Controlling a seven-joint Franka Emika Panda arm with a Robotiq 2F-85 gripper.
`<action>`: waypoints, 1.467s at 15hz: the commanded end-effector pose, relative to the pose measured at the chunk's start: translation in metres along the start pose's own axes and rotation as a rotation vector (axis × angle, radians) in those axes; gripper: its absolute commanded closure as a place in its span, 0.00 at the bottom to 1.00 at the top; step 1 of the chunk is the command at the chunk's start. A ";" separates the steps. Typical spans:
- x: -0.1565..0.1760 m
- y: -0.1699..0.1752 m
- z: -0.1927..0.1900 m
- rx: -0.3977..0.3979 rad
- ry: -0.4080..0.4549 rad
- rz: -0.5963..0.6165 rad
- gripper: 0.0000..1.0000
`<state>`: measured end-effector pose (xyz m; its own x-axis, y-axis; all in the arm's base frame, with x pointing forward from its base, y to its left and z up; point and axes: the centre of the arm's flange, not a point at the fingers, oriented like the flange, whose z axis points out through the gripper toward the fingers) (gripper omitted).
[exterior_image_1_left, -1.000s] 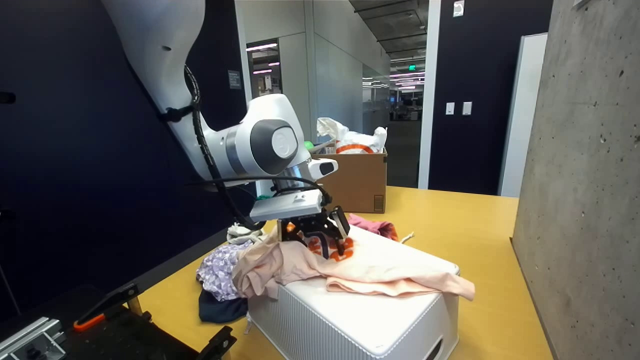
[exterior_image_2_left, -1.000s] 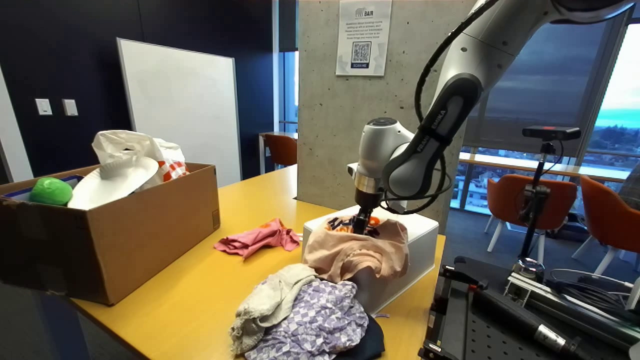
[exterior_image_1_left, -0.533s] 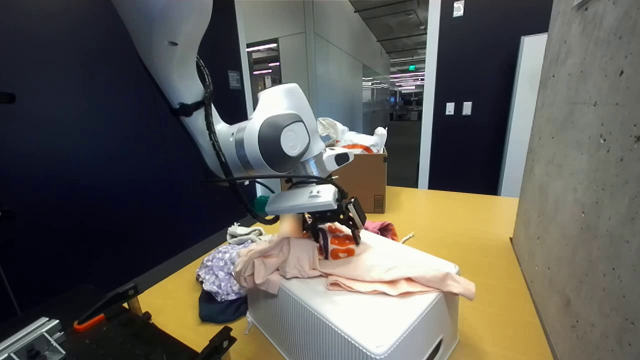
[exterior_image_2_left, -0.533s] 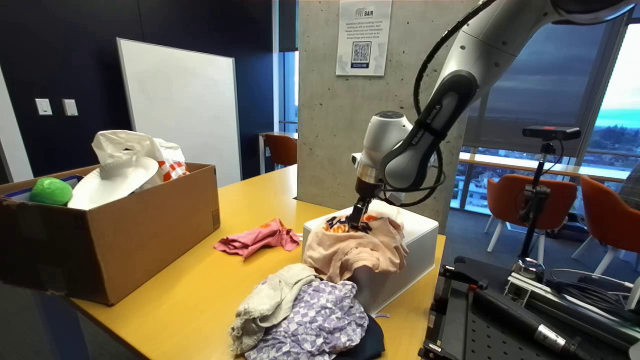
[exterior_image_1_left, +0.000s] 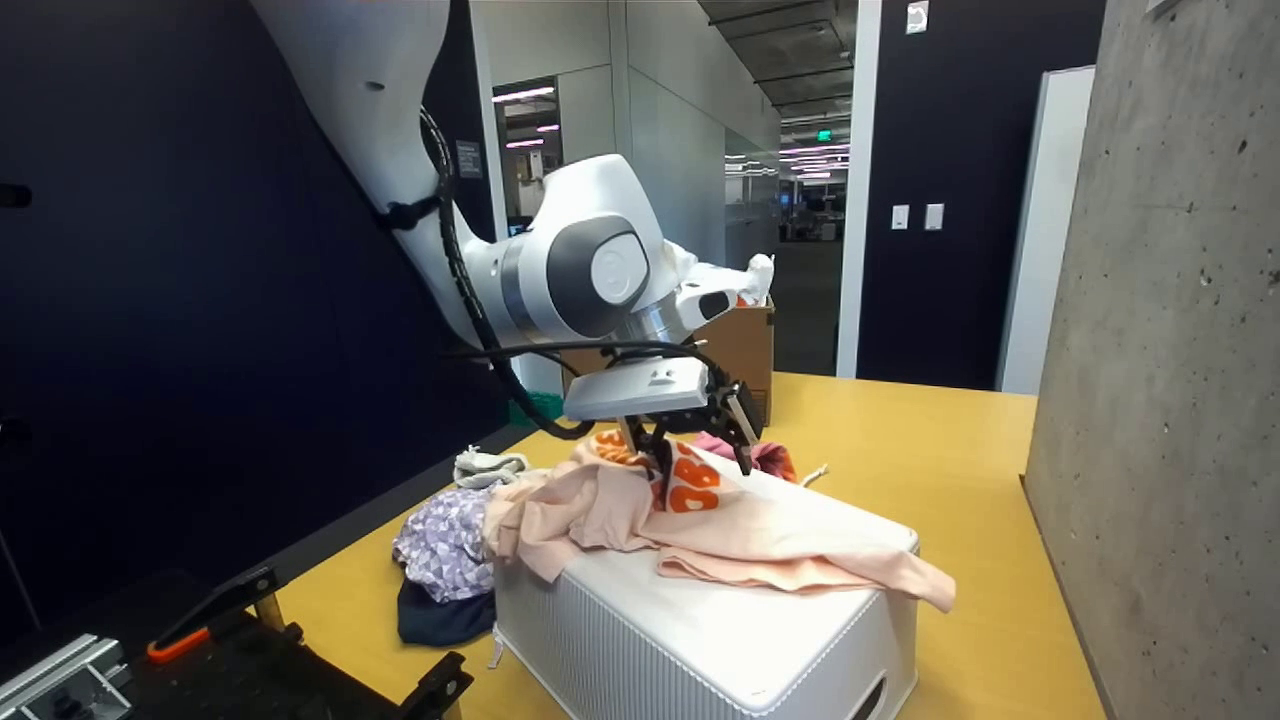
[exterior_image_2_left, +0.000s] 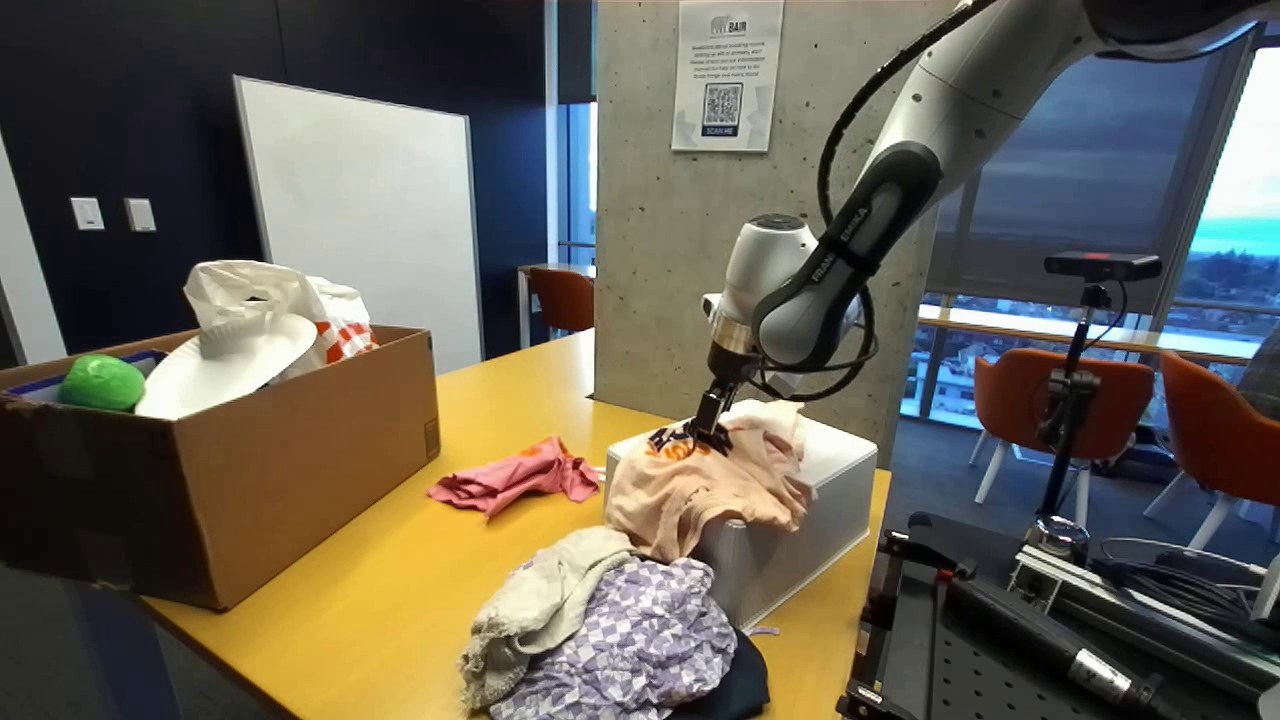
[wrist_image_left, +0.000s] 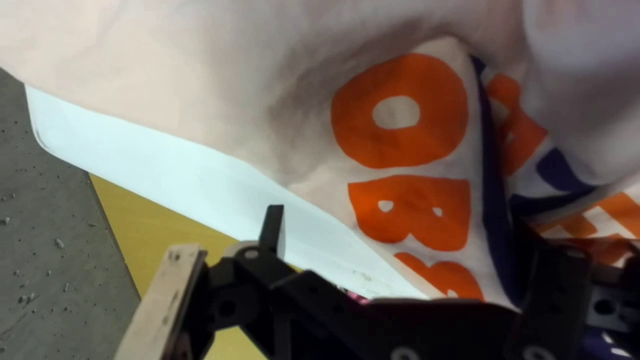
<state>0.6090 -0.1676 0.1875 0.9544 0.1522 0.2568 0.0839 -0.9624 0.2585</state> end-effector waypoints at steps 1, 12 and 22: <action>0.013 0.008 0.005 -0.014 0.012 0.003 0.00; 0.014 0.024 -0.021 -0.038 0.006 0.010 0.00; -0.049 -0.046 -0.087 0.199 0.026 -0.124 0.00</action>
<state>0.5665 -0.1090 0.2392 0.9369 0.2237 0.2685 0.1747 -0.9652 0.1947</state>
